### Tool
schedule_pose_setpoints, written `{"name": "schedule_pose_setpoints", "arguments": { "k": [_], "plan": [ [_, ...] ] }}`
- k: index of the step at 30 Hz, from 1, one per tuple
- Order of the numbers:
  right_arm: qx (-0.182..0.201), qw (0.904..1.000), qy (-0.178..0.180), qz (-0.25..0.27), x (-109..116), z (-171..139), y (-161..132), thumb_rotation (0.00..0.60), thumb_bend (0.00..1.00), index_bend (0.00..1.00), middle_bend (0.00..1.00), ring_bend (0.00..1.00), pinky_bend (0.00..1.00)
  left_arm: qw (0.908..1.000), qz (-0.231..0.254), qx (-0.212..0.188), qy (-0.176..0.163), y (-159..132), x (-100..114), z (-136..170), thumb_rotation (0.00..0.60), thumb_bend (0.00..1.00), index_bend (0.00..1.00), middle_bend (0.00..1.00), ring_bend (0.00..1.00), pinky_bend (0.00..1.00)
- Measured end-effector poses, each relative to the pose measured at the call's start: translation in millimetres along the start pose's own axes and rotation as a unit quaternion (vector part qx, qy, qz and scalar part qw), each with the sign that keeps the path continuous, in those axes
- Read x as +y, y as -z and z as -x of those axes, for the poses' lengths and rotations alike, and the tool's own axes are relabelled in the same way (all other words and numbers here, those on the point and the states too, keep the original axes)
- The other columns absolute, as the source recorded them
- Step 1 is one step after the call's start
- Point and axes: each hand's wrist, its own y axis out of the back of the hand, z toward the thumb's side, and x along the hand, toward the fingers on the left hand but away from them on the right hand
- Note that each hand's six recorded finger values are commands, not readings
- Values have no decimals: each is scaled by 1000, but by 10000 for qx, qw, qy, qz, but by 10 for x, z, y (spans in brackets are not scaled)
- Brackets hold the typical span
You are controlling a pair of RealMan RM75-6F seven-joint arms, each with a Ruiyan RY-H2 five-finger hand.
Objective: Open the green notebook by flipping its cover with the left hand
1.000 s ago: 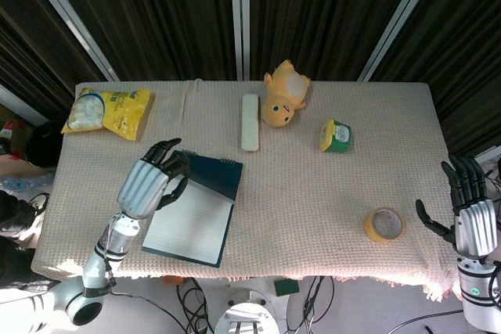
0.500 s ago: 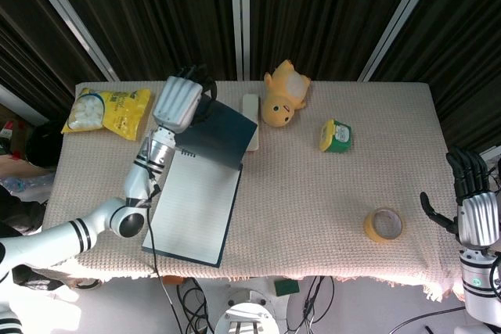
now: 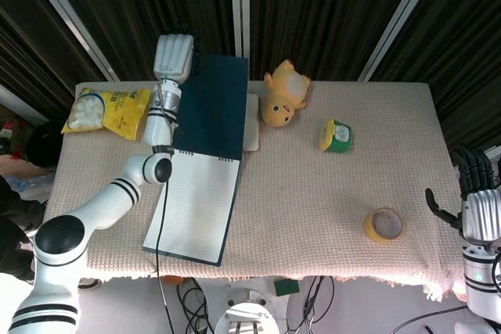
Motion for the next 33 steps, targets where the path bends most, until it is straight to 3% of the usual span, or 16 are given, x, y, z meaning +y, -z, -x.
{"name": "schedule_pose_setpoints", "arguments": {
  "k": [2,3,6,8,16,21,26,29,33],
  "plan": [
    [-18,10000,3,-9,-1,0,23,600,345,0,0,0,0,10000,51,53,60,37,-74,-13,468,278,0,18,44,155],
    [-17,10000,0,-10,-6,0,27,600,345,0,0,0,0,9999,65,57,68,49,-98,-10,367,255,0,2,36,146],
    [14,10000,-15,18,-36,5,12,600,345,0,0,0,0,10000,43,17,37,104,-130,24,185,232,0,0,14,129],
    [44,10000,-26,43,-55,5,-6,600,346,0,0,0,0,10000,-26,4,-20,178,-118,53,136,228,0,0,6,126],
    [50,10000,-23,57,-46,-41,1,600,346,0,0,0,0,9987,52,-334,-375,297,63,304,138,208,0,4,0,125],
    [-29,10000,-64,-39,2,-113,61,600,339,0,0,0,0,9967,79,-781,-211,334,103,814,157,216,4,71,0,125],
    [-177,9993,-222,-261,60,-229,129,600,294,0,0,0,0,9954,-15,-954,107,694,129,1838,156,214,16,77,0,125],
    [-312,9973,-527,-399,45,-326,143,600,209,0,0,0,0,9970,-78,-750,162,1038,172,2575,145,214,73,80,0,124],
    [-493,9915,-955,-734,17,-462,111,600,200,0,0,0,0,9981,-348,-419,298,1409,172,3376,118,213,65,62,0,122]
  ]
}}
